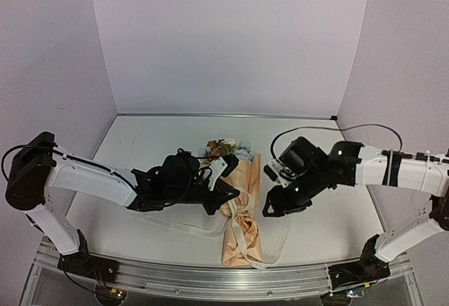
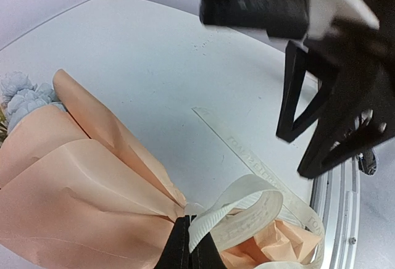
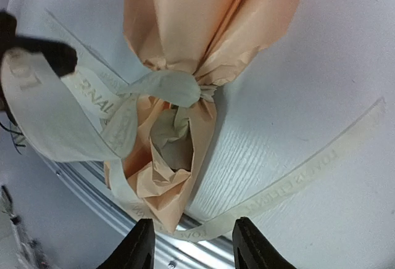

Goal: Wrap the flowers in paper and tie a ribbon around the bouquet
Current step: Cross the ribbon over the folded bouquet.

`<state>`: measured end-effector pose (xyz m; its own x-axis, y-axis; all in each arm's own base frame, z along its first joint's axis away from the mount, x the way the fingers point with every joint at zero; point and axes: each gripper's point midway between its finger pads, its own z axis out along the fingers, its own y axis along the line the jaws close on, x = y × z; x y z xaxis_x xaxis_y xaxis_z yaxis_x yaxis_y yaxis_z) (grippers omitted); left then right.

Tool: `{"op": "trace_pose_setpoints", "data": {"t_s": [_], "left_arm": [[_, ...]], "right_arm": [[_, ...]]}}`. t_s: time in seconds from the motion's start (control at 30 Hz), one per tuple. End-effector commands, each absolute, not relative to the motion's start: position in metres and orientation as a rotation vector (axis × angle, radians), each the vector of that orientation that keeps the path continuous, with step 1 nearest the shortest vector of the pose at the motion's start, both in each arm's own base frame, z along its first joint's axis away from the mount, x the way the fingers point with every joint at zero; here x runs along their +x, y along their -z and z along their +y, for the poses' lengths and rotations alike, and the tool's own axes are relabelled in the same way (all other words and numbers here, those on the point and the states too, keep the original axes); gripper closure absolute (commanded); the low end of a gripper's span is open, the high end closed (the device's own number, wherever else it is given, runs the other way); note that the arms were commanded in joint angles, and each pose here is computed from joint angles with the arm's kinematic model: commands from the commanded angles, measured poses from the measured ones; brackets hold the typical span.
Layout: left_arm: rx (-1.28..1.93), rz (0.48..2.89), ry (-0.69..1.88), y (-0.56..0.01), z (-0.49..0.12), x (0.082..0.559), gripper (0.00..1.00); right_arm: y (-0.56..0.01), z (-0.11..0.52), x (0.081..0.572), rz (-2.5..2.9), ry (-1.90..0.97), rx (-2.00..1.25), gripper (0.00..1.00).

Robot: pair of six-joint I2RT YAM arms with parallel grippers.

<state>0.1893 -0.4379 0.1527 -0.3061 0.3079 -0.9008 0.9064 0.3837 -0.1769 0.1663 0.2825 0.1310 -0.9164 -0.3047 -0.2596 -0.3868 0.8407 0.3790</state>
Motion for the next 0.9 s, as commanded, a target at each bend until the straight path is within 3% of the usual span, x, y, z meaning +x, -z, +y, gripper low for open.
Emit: {"op": "trace_pose_setpoints", "data": {"t_s": [0.0, 0.57, 0.87], "left_arm": [[1.027, 1.782, 0.994, -0.182, -0.436, 0.186, 1.00], [1.161, 1.859, 1.046, -0.166, -0.433, 0.177, 1.00], [1.200, 1.881, 1.059, -0.160, -0.432, 0.175, 1.00]], "right_arm": [[-0.131, 0.312, 0.175, 2.433, -0.661, -0.863, 0.56], [-0.100, 0.338, 0.085, 1.990, -0.392, -1.594, 0.56], [-0.087, 0.363, 0.075, 1.794, -0.233, -1.685, 0.56]]}}
